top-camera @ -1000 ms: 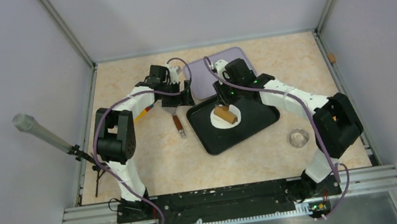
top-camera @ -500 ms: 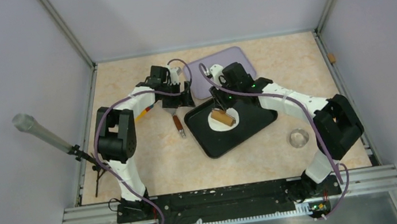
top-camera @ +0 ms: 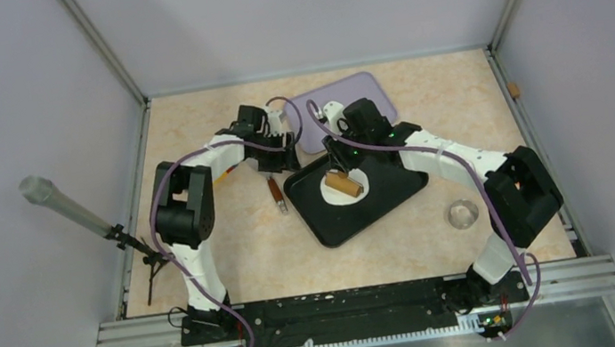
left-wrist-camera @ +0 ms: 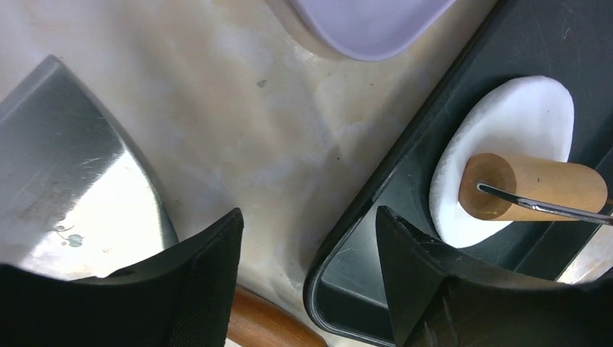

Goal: Roll out the dumpling wrappers from the dough
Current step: Flatten out the dough on the work surface.

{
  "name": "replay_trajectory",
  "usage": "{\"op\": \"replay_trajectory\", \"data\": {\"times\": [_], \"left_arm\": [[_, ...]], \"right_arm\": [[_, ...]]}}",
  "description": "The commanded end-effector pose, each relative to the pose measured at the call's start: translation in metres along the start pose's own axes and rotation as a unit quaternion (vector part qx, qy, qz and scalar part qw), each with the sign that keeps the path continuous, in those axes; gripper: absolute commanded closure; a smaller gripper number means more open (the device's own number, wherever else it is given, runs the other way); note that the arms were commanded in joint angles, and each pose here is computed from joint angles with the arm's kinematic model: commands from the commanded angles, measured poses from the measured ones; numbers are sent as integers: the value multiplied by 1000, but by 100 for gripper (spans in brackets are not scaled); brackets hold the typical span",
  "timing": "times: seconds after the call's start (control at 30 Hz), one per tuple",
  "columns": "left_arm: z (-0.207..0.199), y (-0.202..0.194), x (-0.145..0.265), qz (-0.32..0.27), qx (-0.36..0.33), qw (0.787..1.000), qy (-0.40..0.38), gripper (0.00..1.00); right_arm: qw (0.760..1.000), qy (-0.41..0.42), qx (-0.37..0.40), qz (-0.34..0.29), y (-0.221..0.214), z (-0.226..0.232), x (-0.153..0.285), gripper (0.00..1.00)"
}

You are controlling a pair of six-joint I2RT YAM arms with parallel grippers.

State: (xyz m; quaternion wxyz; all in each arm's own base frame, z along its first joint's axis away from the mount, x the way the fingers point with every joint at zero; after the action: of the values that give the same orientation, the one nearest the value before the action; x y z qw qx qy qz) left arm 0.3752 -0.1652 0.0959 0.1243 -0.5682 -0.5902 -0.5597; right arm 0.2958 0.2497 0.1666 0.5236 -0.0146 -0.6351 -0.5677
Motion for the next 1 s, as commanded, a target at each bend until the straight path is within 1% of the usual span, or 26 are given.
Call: {"op": "replay_trajectory", "data": {"times": [0.0, 0.07, 0.13, 0.23, 0.43, 0.63, 0.8, 0.97], "left_arm": [[-12, -1, -5, 18, -39, 999, -27, 33], [-18, -3, -8, 32, -55, 997, -33, 36], [-22, -6, -11, 43, -65, 996, -30, 44], [-21, -8, -14, 51, -69, 996, -14, 65], [-16, -9, -23, 59, -62, 996, 7, 100], [-16, -12, -29, 63, -47, 997, 23, 100], [-12, -14, -31, 61, -32, 997, 43, 100], [-11, -14, -35, 61, -27, 997, 41, 100]], "right_arm": [[967, -4, -46, 250, -114, 5, -8, 100], [968, -8, -44, 248, -113, 4, -8, 100], [968, -5, -44, 247, -111, 4, -8, 100], [968, 3, -43, 246, -107, 6, -9, 100], [973, 12, -33, 226, -103, 10, -6, 100], [971, 22, -29, 236, -115, 16, -2, 100], [966, 56, -17, 254, -125, 27, 3, 100], [962, 76, -12, 264, -130, 31, 6, 100]]}}
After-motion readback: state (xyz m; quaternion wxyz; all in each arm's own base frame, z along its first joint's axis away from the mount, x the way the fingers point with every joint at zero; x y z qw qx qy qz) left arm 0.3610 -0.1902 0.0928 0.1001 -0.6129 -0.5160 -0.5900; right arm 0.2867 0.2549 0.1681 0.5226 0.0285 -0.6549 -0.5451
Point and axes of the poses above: each gripper's point midway between its finger pads, its own x axis back along the fingers, its own z axis along the line the jaws close on, y = z × x, the point moved 7 cm from there along x, back along the fingers, and after that the axes turned 9 degrees about -x, right-handed, at the moved point
